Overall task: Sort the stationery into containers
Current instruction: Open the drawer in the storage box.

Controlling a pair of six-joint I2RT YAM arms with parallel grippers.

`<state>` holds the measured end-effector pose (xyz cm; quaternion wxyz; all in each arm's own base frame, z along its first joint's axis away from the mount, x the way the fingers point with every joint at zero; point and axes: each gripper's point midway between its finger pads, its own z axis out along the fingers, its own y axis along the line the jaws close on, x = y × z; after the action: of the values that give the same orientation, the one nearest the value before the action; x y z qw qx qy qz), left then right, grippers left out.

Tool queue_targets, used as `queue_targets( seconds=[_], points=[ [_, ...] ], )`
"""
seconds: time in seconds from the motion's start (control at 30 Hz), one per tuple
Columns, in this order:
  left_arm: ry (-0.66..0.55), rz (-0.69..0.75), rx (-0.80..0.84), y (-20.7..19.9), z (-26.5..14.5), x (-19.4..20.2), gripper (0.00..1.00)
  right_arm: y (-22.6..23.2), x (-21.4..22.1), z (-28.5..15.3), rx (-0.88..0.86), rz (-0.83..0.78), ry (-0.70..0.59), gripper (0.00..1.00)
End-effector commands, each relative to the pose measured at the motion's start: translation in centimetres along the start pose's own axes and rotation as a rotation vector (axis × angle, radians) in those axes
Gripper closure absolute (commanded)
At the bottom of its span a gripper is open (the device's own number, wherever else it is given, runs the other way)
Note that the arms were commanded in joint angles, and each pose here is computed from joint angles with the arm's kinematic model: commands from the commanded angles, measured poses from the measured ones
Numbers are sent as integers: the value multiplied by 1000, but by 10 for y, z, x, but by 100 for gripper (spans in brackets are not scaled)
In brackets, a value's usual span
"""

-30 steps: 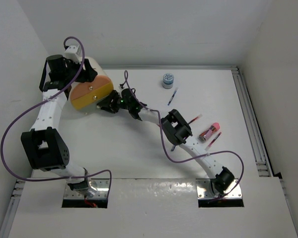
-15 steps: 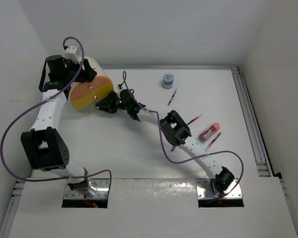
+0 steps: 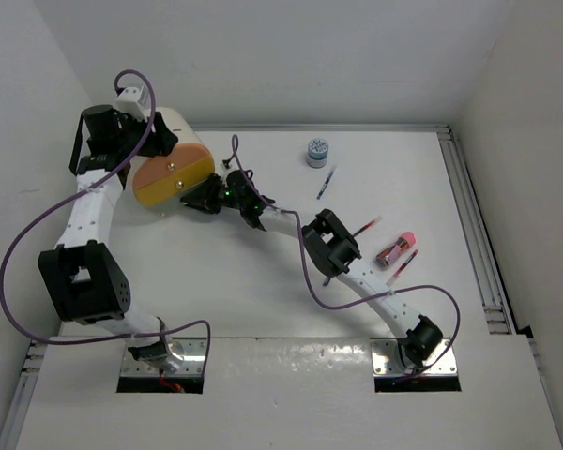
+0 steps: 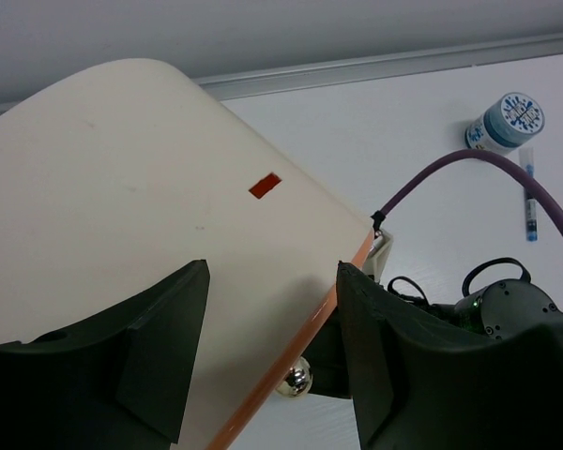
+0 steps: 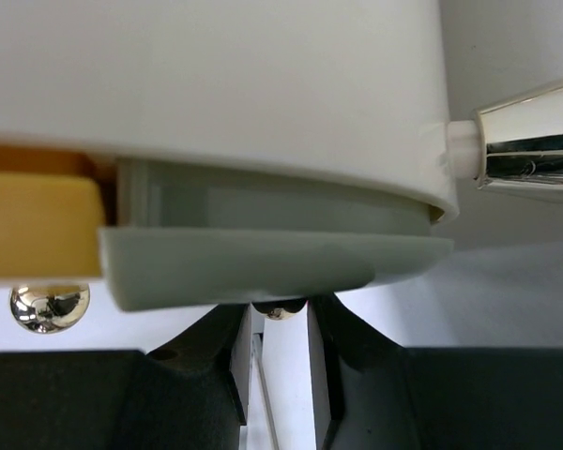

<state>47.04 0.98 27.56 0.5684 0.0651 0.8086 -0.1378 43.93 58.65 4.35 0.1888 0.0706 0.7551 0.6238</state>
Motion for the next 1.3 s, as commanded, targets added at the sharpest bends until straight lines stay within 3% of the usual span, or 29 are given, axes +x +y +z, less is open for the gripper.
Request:
queue_targets(
  seconds=[0.0,0.4,1.0,1.13,1.27],
  points=[
    [195,-116,-48,12,-13,61,37,33,-4,-6,-76,-54,3,100],
    [277,-140,-83,25,-13,96,42,40,12,-34,-65,-34,79,100],
    [253,-151,-108,28,-15,94,43,32,52,-92,11,12,191,100],
    [254,-154,-99,26,-15,94,43,33,55,-98,23,12,201,94],
    [252,-159,-93,26,-15,96,43,28,61,-104,51,25,224,81]
  ],
)
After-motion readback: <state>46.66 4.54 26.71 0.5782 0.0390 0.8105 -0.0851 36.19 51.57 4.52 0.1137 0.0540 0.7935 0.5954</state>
